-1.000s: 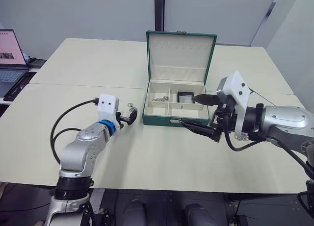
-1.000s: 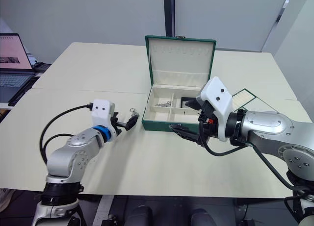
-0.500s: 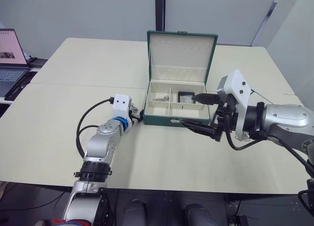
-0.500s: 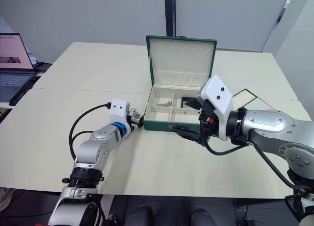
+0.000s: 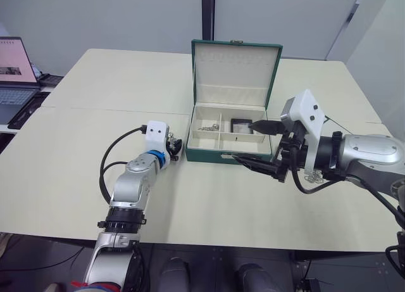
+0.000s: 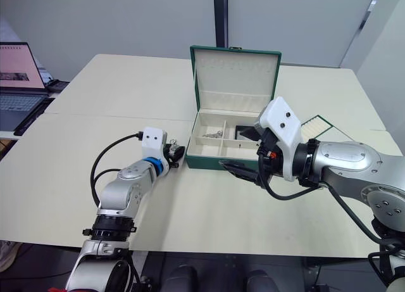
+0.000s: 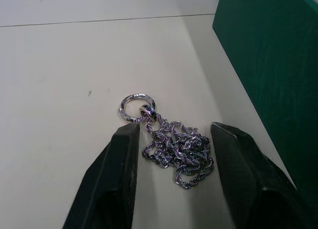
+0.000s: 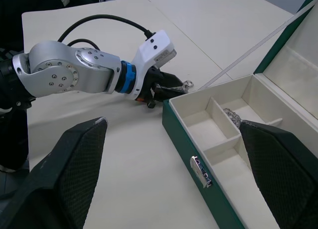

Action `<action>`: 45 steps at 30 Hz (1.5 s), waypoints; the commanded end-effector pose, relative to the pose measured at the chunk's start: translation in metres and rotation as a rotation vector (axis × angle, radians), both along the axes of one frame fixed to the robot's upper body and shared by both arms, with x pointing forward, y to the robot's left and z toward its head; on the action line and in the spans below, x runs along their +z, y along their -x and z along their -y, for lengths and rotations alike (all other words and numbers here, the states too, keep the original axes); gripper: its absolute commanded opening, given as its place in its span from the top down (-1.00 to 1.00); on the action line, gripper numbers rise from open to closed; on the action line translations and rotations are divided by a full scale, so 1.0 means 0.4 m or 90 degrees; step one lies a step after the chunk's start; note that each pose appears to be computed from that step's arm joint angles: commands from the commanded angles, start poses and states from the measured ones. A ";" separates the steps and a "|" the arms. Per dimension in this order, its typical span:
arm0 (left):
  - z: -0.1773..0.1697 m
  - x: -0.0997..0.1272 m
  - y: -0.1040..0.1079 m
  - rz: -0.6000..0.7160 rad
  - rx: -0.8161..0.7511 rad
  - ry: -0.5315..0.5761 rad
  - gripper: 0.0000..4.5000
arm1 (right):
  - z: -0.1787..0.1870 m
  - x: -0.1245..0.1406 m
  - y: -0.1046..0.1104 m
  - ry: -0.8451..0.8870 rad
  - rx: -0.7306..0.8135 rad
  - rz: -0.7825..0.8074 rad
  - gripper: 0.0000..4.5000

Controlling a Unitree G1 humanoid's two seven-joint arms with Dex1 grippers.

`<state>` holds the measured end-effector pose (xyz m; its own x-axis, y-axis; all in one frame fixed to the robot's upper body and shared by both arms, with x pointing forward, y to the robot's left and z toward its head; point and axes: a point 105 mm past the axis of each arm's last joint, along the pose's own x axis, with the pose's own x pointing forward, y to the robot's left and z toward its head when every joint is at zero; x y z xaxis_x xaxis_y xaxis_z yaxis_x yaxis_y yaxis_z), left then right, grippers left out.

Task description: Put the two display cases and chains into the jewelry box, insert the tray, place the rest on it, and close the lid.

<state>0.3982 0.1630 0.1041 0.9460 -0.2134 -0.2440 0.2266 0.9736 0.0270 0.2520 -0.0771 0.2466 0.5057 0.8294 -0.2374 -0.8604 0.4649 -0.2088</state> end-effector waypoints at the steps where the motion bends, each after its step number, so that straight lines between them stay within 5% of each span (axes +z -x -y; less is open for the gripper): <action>1: 0.018 -0.009 -0.002 -0.012 -0.017 0.000 0.46 | 0.006 0.032 0.012 -0.007 0.001 0.036 -1.00; 5: 0.022 -0.008 -0.004 -0.012 -0.021 0.001 0.93 | 0.006 0.032 0.014 -0.008 0.002 0.035 -1.00; 19: 0.015 0.006 -0.007 0.006 -0.017 -0.021 0.94 | 0.005 0.030 0.019 -0.013 0.008 0.028 -1.00; 32: -0.028 0.148 0.032 0.097 -0.006 -0.098 0.94 | 0.030 0.033 0.036 -0.022 0.023 0.027 -1.00; 45: -0.033 0.283 0.157 0.069 -0.127 -0.171 0.94 | 0.070 0.065 0.056 -0.022 0.038 0.017 -1.00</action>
